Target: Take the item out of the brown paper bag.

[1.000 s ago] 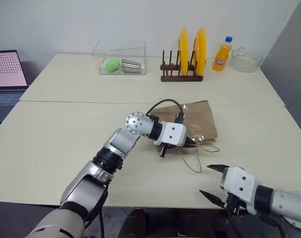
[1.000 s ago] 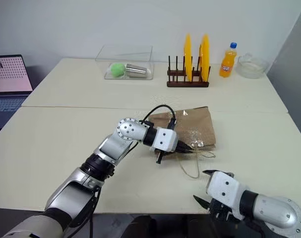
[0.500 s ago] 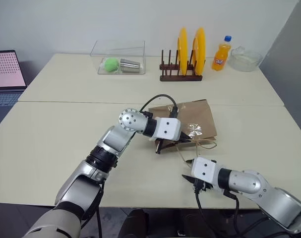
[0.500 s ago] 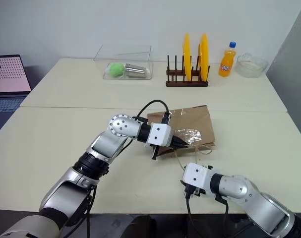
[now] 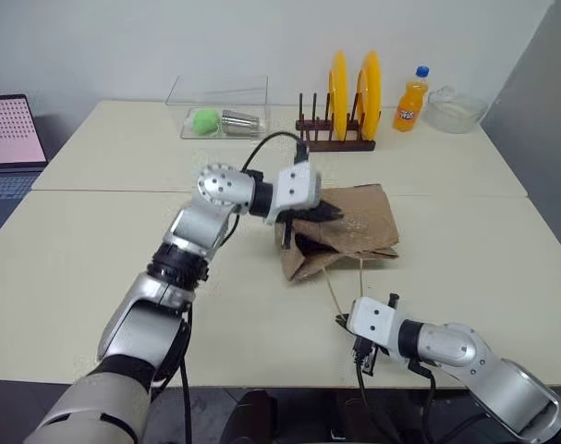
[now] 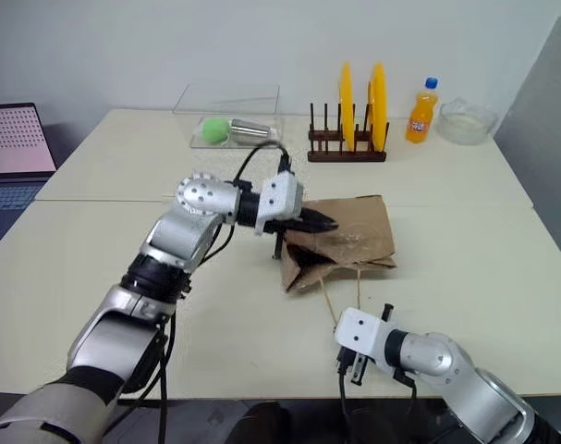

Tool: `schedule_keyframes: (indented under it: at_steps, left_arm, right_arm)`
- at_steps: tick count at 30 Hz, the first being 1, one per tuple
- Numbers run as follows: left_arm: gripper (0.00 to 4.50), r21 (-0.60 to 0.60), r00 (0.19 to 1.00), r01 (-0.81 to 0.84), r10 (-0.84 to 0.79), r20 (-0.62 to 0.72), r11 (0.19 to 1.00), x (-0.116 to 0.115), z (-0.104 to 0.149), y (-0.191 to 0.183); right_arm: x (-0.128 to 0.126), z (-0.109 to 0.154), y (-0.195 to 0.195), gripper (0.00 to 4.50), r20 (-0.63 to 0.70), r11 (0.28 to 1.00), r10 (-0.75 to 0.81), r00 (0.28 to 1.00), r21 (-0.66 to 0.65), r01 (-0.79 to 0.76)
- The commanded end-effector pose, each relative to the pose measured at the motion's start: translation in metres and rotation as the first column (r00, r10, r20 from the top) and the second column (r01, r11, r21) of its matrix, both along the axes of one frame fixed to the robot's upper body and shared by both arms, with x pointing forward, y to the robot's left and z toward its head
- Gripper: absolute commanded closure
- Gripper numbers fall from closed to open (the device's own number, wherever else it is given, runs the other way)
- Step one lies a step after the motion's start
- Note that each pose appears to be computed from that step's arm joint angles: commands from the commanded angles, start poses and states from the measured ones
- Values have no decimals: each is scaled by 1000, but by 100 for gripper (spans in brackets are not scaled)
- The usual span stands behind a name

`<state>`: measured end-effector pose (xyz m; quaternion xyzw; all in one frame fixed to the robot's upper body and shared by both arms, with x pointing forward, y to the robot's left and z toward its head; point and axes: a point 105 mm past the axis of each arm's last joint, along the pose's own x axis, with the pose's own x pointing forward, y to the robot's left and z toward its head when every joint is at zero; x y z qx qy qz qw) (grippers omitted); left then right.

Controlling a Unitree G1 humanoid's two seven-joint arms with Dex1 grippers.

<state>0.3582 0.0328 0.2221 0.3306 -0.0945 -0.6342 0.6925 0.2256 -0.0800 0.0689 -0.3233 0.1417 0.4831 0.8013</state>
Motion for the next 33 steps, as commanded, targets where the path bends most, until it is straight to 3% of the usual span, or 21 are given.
schedule_keyframes:
  at_steps: [1,9,14,15,18,22,28,30,33]
  left_arm:
    - [450,-58,996,-35,40,83,998,13,28,6]
    - [450,-90,983,-83,97,156,992,33,48,9]
    - [450,-144,977,-87,112,180,986,37,60,7]
    - [450,-151,978,-76,103,182,986,36,60,7]
    - [450,-164,983,-22,51,175,986,27,58,3]
    - [450,-151,987,41,-17,160,988,13,51,1]
    - [450,-147,989,52,-31,144,988,5,46,1]
    - [450,-137,989,58,-38,146,989,2,44,2]
    - [450,-135,988,59,-39,149,989,0,44,2]
  right_arm:
    - [-4,-8,8,447,-29,999,34,999,-18,-34]
    - [-3,-13,14,447,-29,998,50,998,-36,-51]
    - [1,-3,15,447,11,999,48,999,-22,-48]
    - [4,2,14,447,31,999,38,999,-13,-38]
    - [4,21,13,389,51,999,41,998,26,-43]
    - [-12,53,12,254,64,993,101,993,57,-105]
    - [-30,97,-3,254,15,981,166,986,98,-166]
    - [-20,125,-6,254,45,971,158,986,174,-163]
    - [-9,146,-7,254,64,962,145,987,225,-156]
